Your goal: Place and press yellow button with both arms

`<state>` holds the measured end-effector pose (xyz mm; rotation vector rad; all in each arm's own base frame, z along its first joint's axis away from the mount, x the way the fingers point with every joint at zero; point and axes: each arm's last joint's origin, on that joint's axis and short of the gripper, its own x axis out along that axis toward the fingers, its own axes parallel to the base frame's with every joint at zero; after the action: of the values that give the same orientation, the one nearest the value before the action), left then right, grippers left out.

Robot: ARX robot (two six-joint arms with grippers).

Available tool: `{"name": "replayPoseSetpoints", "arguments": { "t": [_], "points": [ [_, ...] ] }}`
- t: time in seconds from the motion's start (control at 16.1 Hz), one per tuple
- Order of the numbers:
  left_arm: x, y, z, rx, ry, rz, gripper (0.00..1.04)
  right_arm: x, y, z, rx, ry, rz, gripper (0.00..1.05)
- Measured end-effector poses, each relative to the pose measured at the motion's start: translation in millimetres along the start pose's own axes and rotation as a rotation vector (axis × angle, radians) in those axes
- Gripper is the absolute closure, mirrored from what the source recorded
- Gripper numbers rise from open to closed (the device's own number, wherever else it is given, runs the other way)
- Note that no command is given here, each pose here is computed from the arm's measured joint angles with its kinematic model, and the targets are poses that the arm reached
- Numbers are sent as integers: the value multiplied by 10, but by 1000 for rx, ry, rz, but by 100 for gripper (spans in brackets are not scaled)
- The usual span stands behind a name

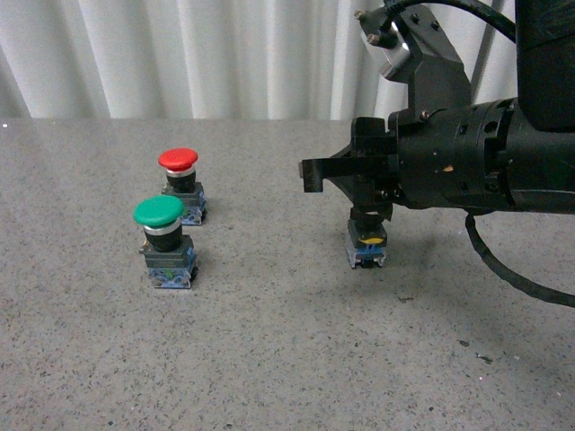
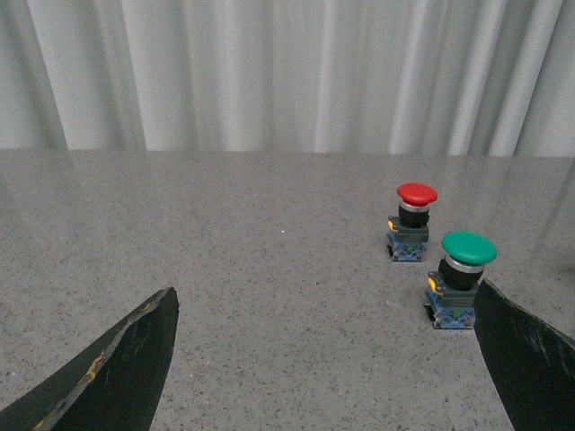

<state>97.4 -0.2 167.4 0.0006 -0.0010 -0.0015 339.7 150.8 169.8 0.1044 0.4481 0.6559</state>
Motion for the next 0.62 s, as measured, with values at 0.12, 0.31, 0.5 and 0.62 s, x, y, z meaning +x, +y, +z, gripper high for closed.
{"name": "replayPoseSetpoints", "arguments": {
  "t": [0.12, 0.31, 0.5, 0.62],
  "points": [
    [0, 0, 0, 0, 0, 0, 7, 27, -56, -38, 10, 4, -11, 103],
    [0, 0, 0, 0, 0, 0, 7, 55, -63, -63, 13, 1, -10, 103],
    [0, 0, 0, 0, 0, 0, 7, 74, -41, -89, 11, 12, -6, 103],
    [0, 0, 0, 0, 0, 0, 7, 76, -37, -105, 10, 27, -14, 103]
  ]
}}
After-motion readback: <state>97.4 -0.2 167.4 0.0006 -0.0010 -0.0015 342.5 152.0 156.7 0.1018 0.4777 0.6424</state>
